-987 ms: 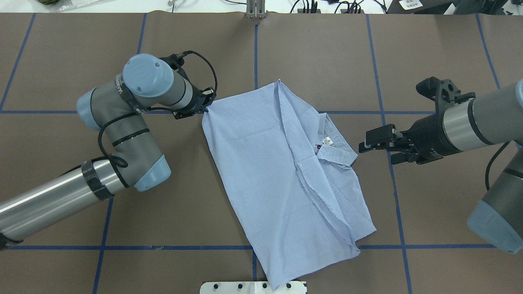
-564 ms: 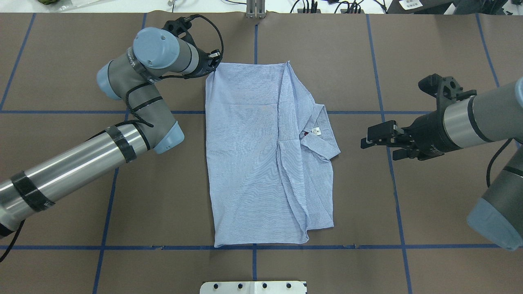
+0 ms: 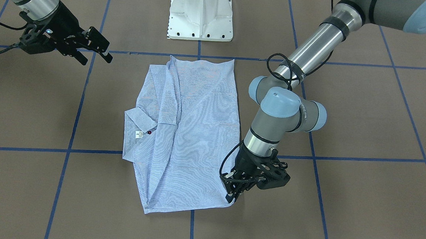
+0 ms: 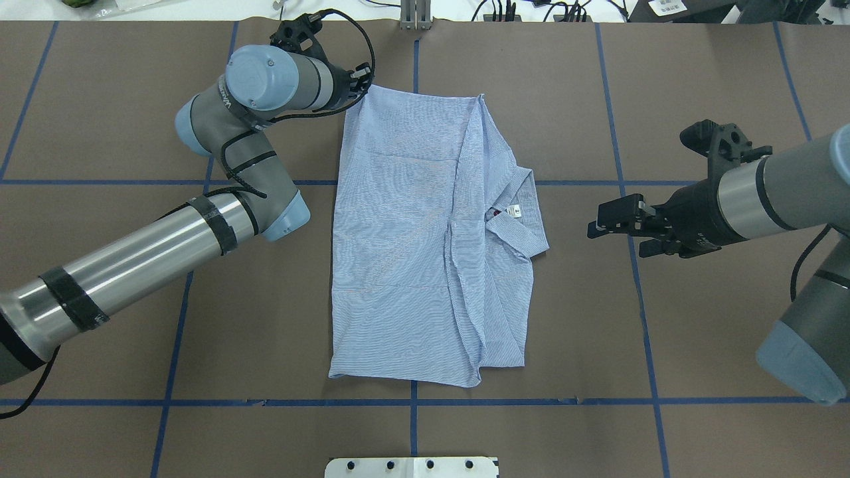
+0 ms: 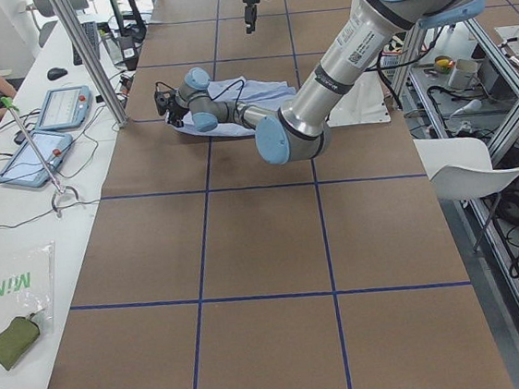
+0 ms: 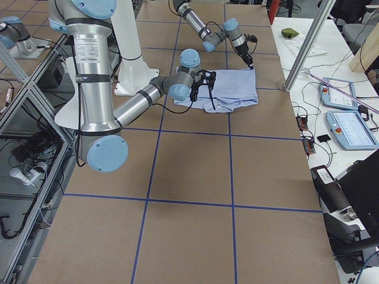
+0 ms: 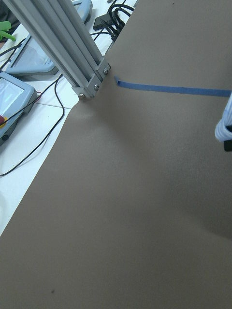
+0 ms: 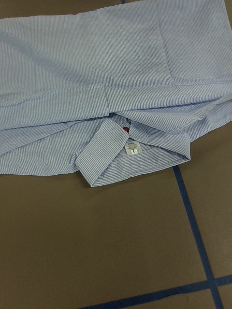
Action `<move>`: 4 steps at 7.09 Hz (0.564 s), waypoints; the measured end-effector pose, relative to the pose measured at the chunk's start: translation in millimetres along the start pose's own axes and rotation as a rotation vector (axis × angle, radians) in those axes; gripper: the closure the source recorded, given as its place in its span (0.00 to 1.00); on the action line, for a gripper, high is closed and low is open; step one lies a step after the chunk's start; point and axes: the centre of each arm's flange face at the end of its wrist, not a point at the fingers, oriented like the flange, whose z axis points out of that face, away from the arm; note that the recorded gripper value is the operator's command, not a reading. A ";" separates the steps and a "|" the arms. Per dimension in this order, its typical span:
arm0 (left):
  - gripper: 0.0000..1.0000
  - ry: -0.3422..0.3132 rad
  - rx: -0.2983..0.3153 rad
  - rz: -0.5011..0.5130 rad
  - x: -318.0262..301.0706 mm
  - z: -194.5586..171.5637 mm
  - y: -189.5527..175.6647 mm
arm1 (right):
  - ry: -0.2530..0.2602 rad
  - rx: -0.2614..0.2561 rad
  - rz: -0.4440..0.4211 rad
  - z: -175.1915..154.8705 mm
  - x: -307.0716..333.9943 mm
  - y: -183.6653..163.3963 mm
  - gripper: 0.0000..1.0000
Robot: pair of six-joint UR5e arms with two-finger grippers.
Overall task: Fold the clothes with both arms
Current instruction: 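Release the left gripper while right gripper reaches to the collar area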
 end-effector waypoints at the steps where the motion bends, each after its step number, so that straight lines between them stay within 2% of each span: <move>1: 0.00 0.001 -0.002 0.021 -3.3 -2.5 -0.8 | 0.012 0.019 -0.003 8.2 -1.4 -1.0 0.00; 3: 0.00 0.018 -0.040 0.041 -35.6 -27.5 1.7 | 0.047 0.049 -0.023 39.1 -22.9 -4.3 0.00; 4: 0.00 0.035 -0.074 0.057 -59.3 -52.7 5.1 | 0.101 0.059 -0.058 57.3 -52.0 -3.1 0.00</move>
